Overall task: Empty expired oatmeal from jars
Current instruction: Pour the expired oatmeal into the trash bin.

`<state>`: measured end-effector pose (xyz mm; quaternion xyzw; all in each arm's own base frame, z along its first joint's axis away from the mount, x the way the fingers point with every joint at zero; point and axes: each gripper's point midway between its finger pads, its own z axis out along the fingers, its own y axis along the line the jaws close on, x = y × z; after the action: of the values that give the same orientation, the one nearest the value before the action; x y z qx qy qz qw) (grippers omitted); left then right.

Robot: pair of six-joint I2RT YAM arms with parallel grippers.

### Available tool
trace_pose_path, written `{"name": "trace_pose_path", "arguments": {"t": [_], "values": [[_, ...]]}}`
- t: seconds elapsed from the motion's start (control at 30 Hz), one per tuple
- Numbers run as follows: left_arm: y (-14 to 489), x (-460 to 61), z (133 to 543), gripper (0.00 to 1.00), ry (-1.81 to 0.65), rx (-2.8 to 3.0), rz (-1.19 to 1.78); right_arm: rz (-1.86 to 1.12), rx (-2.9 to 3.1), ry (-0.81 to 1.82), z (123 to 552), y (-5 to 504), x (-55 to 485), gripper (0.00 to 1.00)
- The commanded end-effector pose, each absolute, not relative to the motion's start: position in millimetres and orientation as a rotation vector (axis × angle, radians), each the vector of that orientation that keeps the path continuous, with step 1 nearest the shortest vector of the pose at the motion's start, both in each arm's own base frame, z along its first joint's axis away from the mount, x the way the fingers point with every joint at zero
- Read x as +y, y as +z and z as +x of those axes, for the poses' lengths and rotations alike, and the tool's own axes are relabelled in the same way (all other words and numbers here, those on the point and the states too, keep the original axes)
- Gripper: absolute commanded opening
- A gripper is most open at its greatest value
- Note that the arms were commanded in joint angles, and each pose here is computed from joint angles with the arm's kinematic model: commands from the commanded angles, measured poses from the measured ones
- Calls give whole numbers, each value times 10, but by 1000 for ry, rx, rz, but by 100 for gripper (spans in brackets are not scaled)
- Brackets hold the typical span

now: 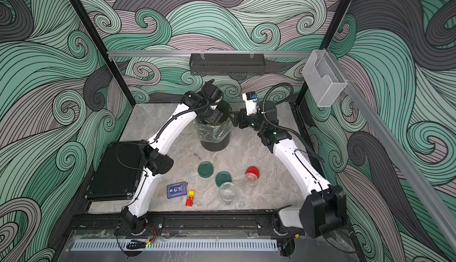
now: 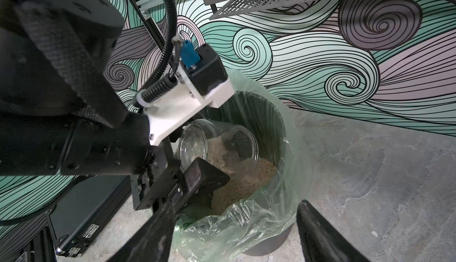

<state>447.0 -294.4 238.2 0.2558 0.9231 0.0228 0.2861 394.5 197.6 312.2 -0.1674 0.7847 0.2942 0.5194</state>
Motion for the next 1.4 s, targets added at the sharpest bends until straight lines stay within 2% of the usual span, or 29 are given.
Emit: {"name": "trace_pose_path", "arguments": {"t": [0.0,0.27,0.6,0.7,1.0,1.13,1.37], "values": [[2867,-2909,4451,0,-22,2379,594,-389,1862,703,3987,3183,1971,78],[3419,-2831,4316,0,-123,2286,492,-389,1856,696,3989,3196,1962,78],[3627,-2770,4221,0,-148,2255,456,-393,1856,696,3985,3191,1967,78],[3559,-2795,4233,0,-138,2267,474,-392,1856,694,3983,3193,1963,78],[2755,-2893,4396,0,-17,2429,589,-396,1853,698,3957,3209,1960,78],[2793,-2916,4420,0,-37,2414,579,-408,1840,688,3935,3246,1952,78],[3212,-2865,4397,0,-105,2323,517,-552,1736,585,3886,3376,1934,78]]}}
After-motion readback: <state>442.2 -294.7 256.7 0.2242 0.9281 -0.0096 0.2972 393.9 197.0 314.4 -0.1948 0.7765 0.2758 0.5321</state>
